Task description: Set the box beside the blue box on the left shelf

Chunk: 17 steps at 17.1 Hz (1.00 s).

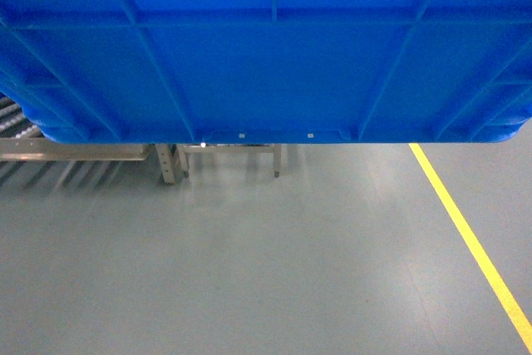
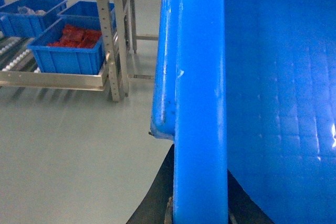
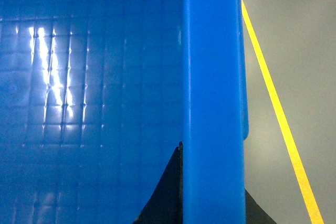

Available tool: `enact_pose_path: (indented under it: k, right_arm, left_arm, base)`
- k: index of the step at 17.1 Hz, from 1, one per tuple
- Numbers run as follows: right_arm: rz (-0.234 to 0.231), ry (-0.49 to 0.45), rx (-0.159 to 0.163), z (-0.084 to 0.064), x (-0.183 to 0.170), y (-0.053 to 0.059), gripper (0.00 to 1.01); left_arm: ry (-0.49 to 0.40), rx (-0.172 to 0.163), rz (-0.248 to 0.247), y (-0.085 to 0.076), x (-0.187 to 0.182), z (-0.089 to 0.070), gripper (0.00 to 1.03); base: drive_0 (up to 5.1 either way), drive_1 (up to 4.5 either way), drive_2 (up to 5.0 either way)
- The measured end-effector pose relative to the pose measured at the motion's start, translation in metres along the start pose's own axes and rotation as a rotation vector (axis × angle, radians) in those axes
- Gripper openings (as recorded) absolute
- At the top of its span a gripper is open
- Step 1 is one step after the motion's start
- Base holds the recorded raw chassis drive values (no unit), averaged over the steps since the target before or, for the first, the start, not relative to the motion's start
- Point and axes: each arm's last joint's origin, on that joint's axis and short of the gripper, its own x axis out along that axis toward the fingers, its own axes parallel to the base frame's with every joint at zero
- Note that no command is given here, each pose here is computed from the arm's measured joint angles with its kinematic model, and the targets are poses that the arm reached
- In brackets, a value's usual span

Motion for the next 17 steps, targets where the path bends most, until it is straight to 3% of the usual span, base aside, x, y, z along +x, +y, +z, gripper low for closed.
enact_pose_path:
  k: [17]
  right_arm:
    - [-0.001,0.0,0.0,-0.0001,-0.0002,-0.0001,0.07]
  left_arm:
    - [0.001,0.002,-0.001,0.0,0.0,-0.0002,0.06]
  base:
    - [0.0,4.22,-4.1]
